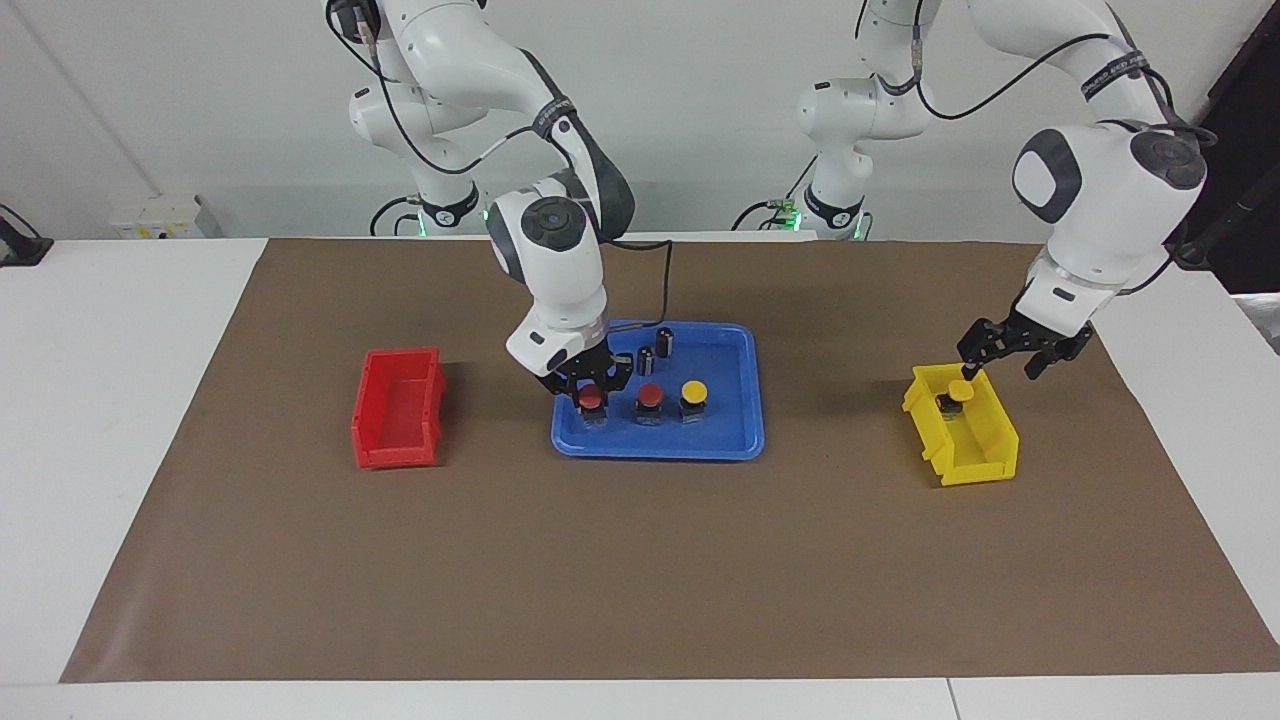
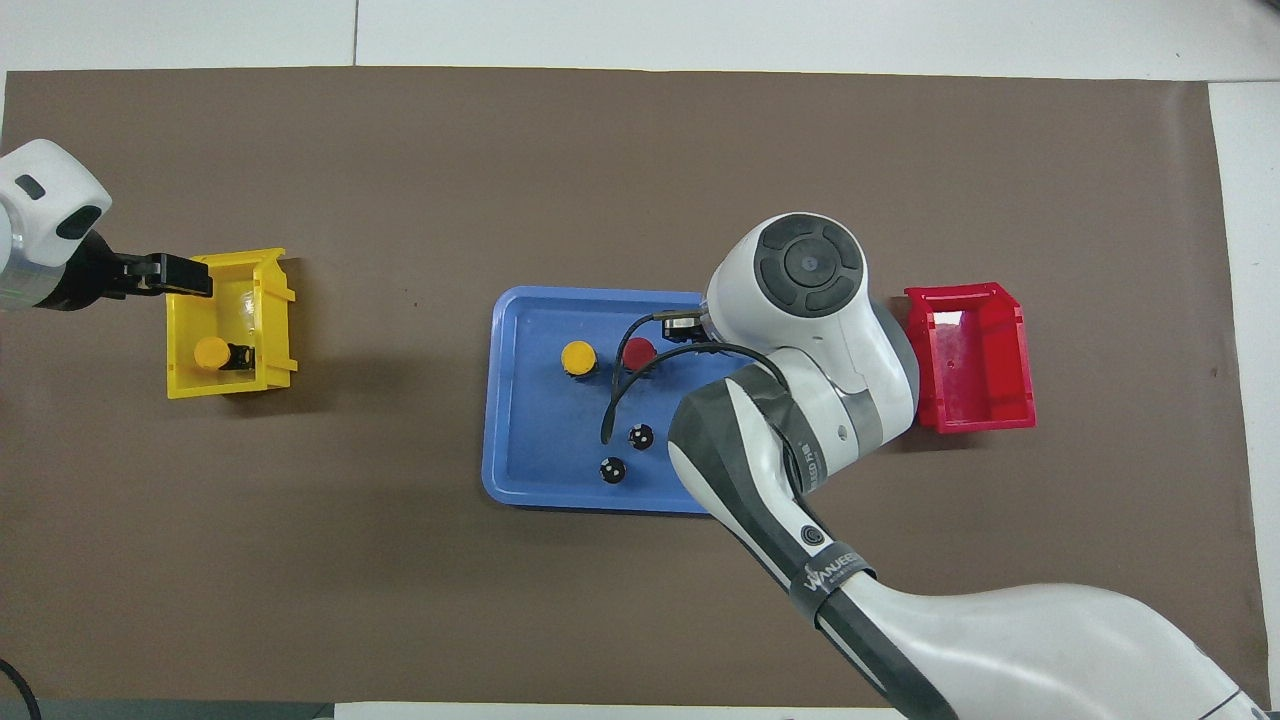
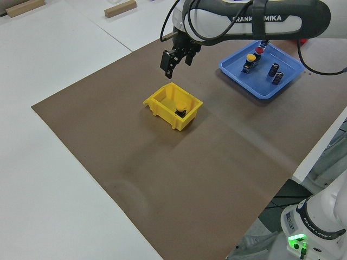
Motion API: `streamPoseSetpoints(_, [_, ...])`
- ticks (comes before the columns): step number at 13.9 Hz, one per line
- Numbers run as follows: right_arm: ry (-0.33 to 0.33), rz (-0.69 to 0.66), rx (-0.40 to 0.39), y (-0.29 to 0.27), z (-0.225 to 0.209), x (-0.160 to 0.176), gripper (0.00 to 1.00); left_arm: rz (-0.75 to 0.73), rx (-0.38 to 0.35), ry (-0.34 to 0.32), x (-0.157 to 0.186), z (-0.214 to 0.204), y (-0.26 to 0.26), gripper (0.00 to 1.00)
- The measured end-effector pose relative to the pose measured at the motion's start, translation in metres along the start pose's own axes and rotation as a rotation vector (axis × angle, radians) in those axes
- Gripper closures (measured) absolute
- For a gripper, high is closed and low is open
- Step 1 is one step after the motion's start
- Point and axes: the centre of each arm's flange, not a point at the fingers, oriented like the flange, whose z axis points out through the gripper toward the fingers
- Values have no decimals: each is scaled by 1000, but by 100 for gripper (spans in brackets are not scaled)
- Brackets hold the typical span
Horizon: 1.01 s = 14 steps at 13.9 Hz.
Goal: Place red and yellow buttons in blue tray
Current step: 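Place the second red button in the tray while the left gripper returns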
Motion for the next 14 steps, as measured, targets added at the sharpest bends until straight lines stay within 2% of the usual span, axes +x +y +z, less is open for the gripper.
streamPoseSetpoints(1, [-2, -1, 0, -3, 5, -4, 59, -5, 1, -10, -3, 13, -3, 10])
streamPoseSetpoints(3, [-8, 0, -3, -5, 14, -7, 58, -10, 0, -26, -11, 32, -5, 22])
streamPoseSetpoints(7, [-16, 3, -9, -2, 21, -7, 56, -10, 0, -43, -23, 57, -5, 28])
streamPoseSetpoints(8, [-15, 4, -8, -2, 20, -6, 50, -10, 0, -40, -26, 62, -5, 28])
streamPoseSetpoints(10, [3, 19, -2, 0, 5, 2, 26, -10, 0, -46, -33, 72, -7, 28])
streamPoseSetpoints(12, [6, 56, -18, 18, -39, 22, 4, -5, -1, -51, -41, 79, -14, 28])
streamPoseSetpoints(14, [18, 129, -34, 65, -101, 44, 0, -4, 1, -39, -47, 87, -22, 28])
